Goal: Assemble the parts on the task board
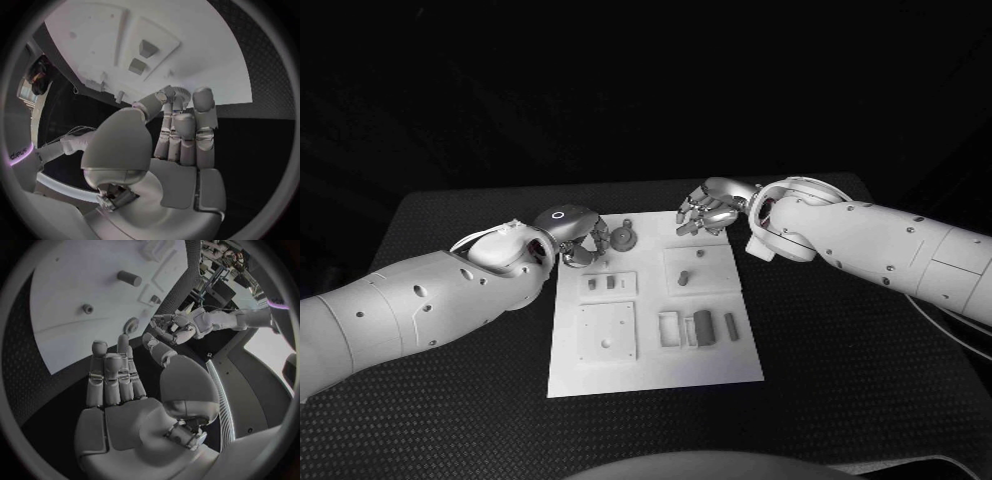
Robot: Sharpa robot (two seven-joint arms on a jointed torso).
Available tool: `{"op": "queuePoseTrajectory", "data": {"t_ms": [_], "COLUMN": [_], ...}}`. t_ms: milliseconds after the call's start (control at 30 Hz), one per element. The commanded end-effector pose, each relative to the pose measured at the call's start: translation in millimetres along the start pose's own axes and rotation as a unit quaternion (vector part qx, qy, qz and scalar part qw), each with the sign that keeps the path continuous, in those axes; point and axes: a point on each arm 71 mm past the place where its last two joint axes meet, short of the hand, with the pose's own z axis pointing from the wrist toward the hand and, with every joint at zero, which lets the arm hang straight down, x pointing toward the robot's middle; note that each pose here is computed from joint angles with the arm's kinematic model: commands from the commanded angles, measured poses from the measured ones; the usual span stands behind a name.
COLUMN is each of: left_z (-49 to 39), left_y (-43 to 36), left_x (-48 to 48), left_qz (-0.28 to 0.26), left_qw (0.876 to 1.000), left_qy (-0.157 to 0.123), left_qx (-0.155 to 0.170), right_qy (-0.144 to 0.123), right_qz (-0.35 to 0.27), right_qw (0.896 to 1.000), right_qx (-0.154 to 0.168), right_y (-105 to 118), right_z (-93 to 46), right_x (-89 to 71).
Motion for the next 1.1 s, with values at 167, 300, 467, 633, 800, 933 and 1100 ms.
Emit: {"op": "queuePoseTrajectory", "data": {"t_ms": [167, 300, 467, 633, 800, 933, 1100], "left_z": [2.2, 2.5, 3.0, 2.9, 2.5, 1.9, 1.5], "left_y": [-2.5, -3.1, -5.5, -6.2, -6.3, -6.7, -6.8], "left_x": [5.6, 9.1, 12.4, 14.4, 14.7, 15.3, 15.7], "left_qz": [0.001, 0.002, 0.002, 0.001, 0.001, 0.005, 0.007], "left_qw": [1.0, 1.0, 1.0, 1.0, 1.0, 0.999, 0.999], "left_qy": [0.014, 0.018, 0.022, 0.027, 0.029, 0.031, 0.033], "left_qx": [0.003, 0.003, 0.006, 0.007, 0.007, 0.009, 0.009], "right_qy": [0.002, 0.002, 0.003, 0.003, 0.003, 0.003, 0.003], "right_qz": [0.0, 0.0, 0.0, 0.0, 0.0, 0.0, 0.0], "right_qw": [1.0, 1.0, 1.0, 1.0, 1.0, 1.0, 1.0], "right_qx": [-0.006, -0.006, -0.006, -0.006, -0.006, -0.006, -0.006], "right_y": [1.3, 1.3, 1.6, 1.6, 1.6, 1.7, 1.5], "right_z": [0.4, 0.6, 0.7, 0.9, 0.8, 0.8, 0.7], "right_x": [0.8, 0.9, 1.0, 1.1, 1.1, 1.1, 1.0]}}
